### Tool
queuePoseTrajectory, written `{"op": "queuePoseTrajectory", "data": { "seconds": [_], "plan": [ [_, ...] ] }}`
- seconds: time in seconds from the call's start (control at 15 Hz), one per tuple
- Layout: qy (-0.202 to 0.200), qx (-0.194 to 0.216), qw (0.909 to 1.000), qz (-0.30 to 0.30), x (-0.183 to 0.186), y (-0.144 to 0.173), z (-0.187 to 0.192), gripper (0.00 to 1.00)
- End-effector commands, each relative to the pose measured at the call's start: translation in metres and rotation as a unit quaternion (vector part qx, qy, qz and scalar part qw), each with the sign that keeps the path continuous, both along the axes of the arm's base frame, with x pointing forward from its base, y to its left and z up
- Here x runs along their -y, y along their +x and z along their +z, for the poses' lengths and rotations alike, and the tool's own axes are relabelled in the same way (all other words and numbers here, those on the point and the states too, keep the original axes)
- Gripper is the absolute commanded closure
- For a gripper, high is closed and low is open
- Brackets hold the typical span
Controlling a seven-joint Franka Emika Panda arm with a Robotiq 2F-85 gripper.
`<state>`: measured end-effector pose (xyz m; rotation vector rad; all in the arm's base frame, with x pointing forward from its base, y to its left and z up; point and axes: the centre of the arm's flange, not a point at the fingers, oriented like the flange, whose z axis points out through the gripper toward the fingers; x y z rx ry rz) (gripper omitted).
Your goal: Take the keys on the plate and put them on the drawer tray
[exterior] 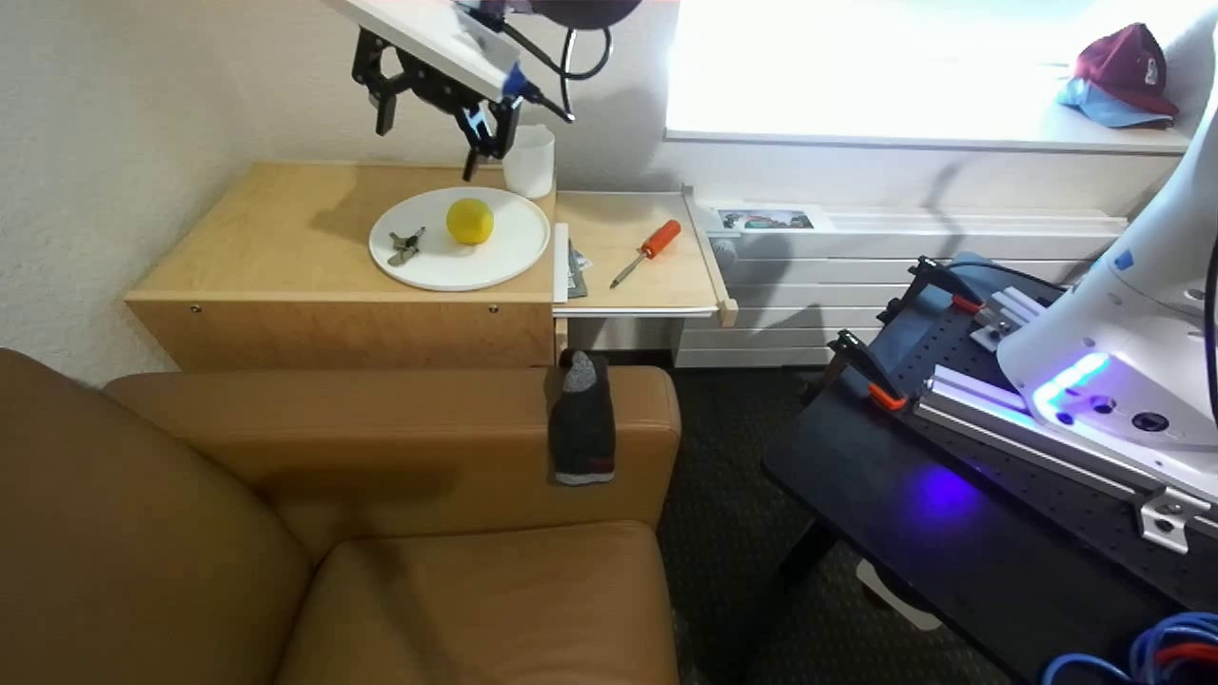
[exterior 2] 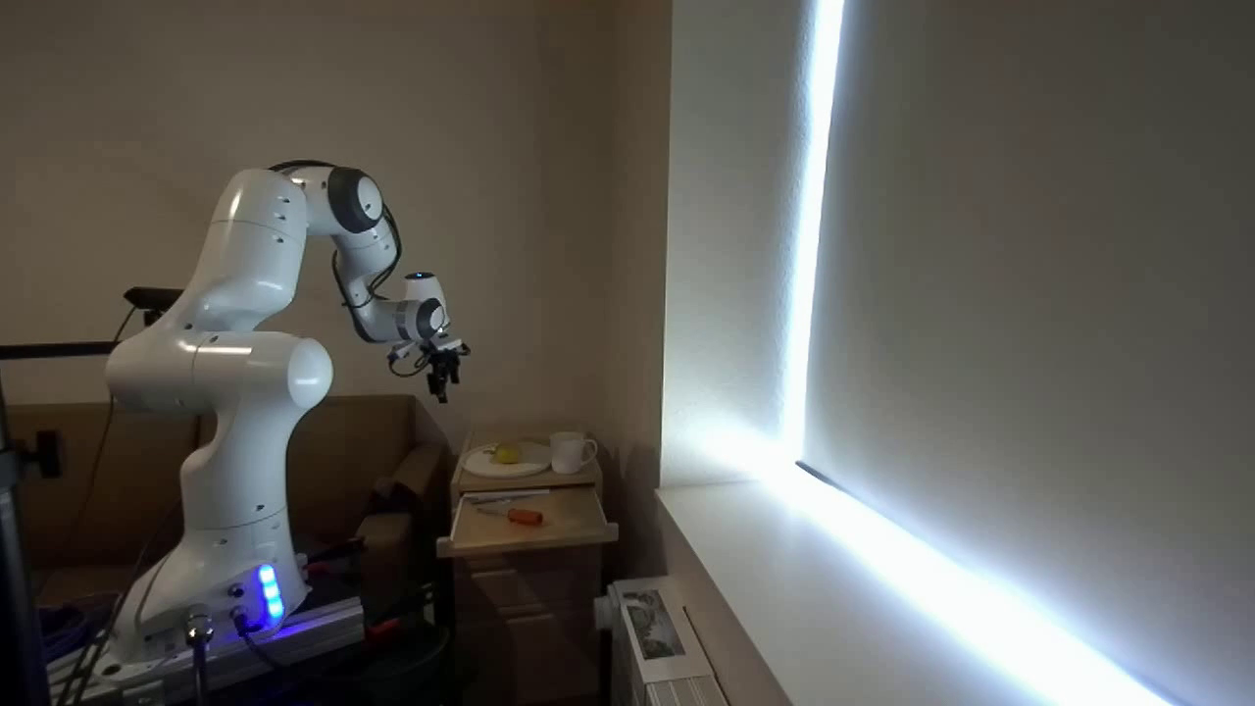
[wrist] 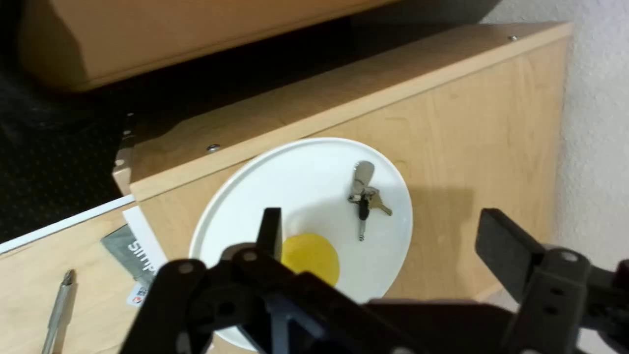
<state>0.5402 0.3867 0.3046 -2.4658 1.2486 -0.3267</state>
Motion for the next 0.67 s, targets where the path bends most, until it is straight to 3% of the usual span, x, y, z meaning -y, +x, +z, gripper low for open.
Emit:
{"op": "queuePoseTrajectory", "data": {
  "seconds": [0.0, 0.13, 0.27, 0.4, 0.47, 0.6],
  "plan": [
    [0.017, 0.027, 0.9949, -0.096, -0.040, 0.058, -0.003, 0.00],
    [0.006, 0.043, 0.9878, -0.149, -0.049, 0.082, -0.012, 0.00],
    [-0.019, 0.033, 0.9791, -0.200, -0.049, 0.099, -0.025, 0.00],
    [-0.021, -0.015, 0.9724, -0.232, -0.053, 0.101, -0.032, 0.00],
    [-0.020, 0.011, 0.9785, -0.205, -0.034, 0.079, -0.031, 0.00],
    [-0.026, -0.002, 0.9752, -0.220, -0.041, 0.083, -0.036, 0.00]
  ]
}}
